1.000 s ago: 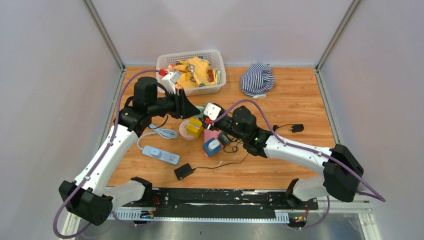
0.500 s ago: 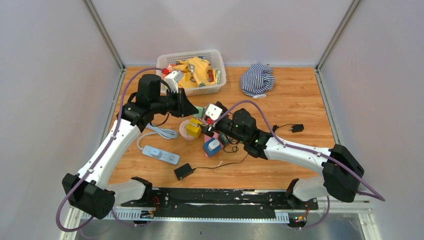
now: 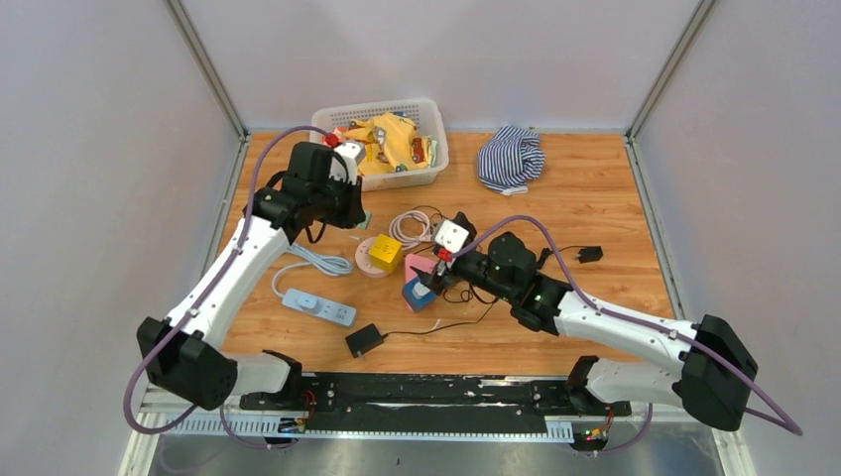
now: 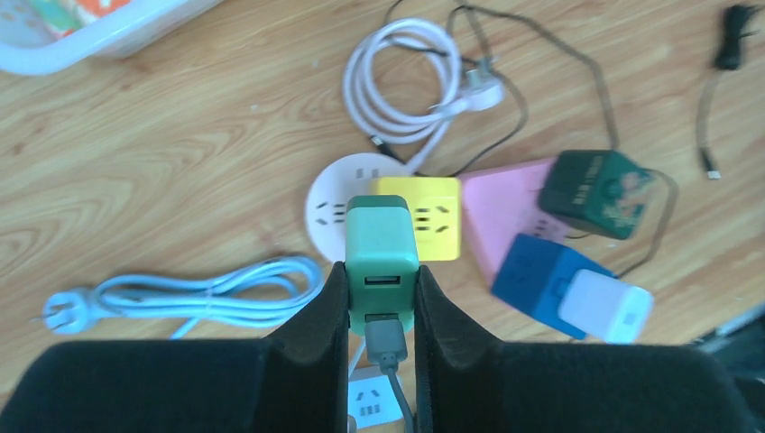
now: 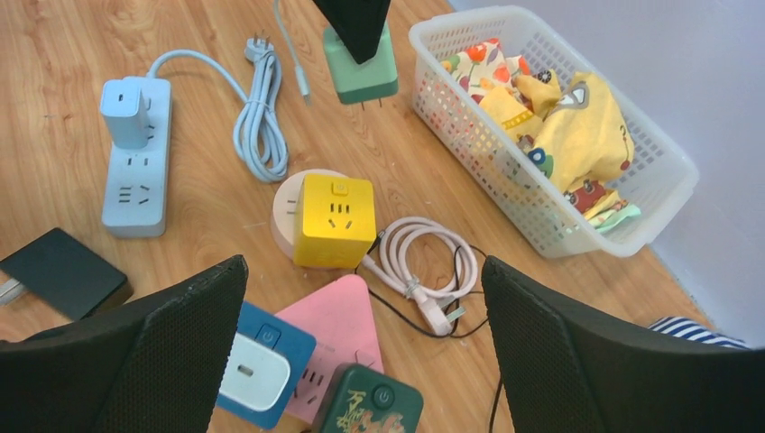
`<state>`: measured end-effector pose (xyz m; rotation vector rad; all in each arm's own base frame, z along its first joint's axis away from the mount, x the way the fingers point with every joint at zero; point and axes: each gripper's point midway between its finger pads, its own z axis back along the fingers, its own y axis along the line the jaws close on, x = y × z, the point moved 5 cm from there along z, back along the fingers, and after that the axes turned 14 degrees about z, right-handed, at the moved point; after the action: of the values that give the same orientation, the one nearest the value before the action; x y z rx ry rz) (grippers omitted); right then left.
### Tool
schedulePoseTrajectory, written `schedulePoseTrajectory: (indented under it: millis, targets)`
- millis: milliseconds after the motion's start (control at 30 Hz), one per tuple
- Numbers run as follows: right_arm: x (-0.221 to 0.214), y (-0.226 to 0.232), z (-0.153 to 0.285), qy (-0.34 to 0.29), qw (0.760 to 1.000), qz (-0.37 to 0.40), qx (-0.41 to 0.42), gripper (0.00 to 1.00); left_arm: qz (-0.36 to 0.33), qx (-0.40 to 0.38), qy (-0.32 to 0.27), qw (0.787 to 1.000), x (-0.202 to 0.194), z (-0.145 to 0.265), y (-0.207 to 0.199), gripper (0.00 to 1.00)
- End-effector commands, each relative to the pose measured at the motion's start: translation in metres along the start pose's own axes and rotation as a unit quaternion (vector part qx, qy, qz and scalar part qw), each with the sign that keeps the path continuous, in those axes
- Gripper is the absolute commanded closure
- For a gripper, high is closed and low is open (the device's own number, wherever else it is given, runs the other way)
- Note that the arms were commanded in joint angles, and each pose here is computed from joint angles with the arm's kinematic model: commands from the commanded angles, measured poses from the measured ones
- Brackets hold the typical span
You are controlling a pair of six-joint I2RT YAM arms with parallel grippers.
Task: Insert the plug
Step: Adjust the plug, then insert the plug into the socket.
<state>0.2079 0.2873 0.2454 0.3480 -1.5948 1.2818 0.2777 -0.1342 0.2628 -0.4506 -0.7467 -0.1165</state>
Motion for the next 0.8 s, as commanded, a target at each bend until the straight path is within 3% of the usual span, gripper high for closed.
schedulePoseTrajectory:
  millis: [0, 133, 467, 767]
  targets:
    - [-0.005, 0.008, 0.014, 0.006, 1.000, -0.029, 0.005, 0.00, -0.044, 0.099, 0.020, 0.994, 0.006, -0.009, 0.029, 1.00]
    - [-0.005, 0.006, 0.024, 0.010, 0.999, -0.040, -0.006, 0.00, -0.054, 0.130, 0.049, 0.989, 0.006, -0.023, 0.042, 1.00]
    - [0.000, 0.001, 0.036, 0.004, 0.999, -0.043, -0.021, 0.00, -0.016, 0.072, 0.141, 0.987, -0.015, -0.066, 0.059, 1.00]
    - [0.002, -0.001, 0.043, 0.000, 0.999, -0.036, -0.026, 0.00, -0.010, 0.085, 0.172, 0.981, -0.029, -0.081, 0.069, 1.00]
